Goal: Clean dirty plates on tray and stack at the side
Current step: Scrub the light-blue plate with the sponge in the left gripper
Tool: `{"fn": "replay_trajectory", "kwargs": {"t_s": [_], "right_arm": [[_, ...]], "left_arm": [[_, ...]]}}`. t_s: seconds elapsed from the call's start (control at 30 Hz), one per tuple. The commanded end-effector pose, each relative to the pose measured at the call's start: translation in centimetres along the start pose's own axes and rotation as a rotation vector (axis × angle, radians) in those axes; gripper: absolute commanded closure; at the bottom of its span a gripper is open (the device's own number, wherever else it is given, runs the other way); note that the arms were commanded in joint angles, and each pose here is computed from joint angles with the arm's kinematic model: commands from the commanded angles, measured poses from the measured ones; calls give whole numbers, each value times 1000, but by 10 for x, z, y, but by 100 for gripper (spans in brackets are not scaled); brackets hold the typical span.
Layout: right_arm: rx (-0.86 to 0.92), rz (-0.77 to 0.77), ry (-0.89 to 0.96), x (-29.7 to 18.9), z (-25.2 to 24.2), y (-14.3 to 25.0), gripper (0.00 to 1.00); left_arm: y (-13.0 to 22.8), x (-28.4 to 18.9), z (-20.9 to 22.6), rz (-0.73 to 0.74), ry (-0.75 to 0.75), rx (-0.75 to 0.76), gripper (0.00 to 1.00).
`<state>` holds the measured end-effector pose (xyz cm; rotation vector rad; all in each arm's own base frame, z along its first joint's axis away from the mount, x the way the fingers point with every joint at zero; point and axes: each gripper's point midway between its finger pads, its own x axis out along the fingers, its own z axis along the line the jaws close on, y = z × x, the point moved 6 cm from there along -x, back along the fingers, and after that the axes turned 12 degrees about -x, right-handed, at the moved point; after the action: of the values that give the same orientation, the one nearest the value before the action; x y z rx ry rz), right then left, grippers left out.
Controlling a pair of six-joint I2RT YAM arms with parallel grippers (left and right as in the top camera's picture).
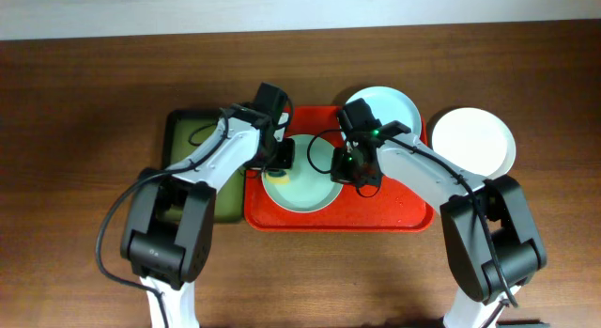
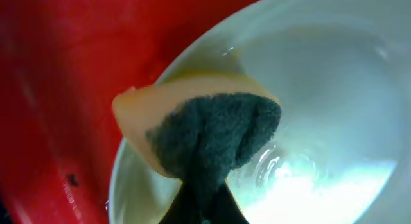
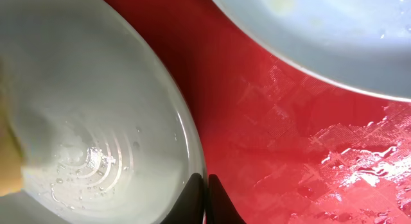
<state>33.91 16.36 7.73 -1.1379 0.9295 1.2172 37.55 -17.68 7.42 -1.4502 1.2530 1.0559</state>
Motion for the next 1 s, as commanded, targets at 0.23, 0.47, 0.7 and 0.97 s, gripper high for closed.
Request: {"fn": "replay_trajectory", "kwargs": {"t_s": [0.23, 0.47, 0.7, 0.97], "right_arm": [[-4, -7, -18, -2, 5, -3, 96], [-5, -7, -18, -2, 5, -3, 57], [-6, 4, -13, -2, 4, -1, 96], [-6, 4, -13, -2, 4, -1, 96]], "left_arm": [[29, 43, -22, 210, 140, 10, 100], [-4, -65, -7, -109, 42, 9, 100], [19, -18, 3, -99, 35, 29, 100], [61, 30, -3, -61, 202, -15, 100]]}}
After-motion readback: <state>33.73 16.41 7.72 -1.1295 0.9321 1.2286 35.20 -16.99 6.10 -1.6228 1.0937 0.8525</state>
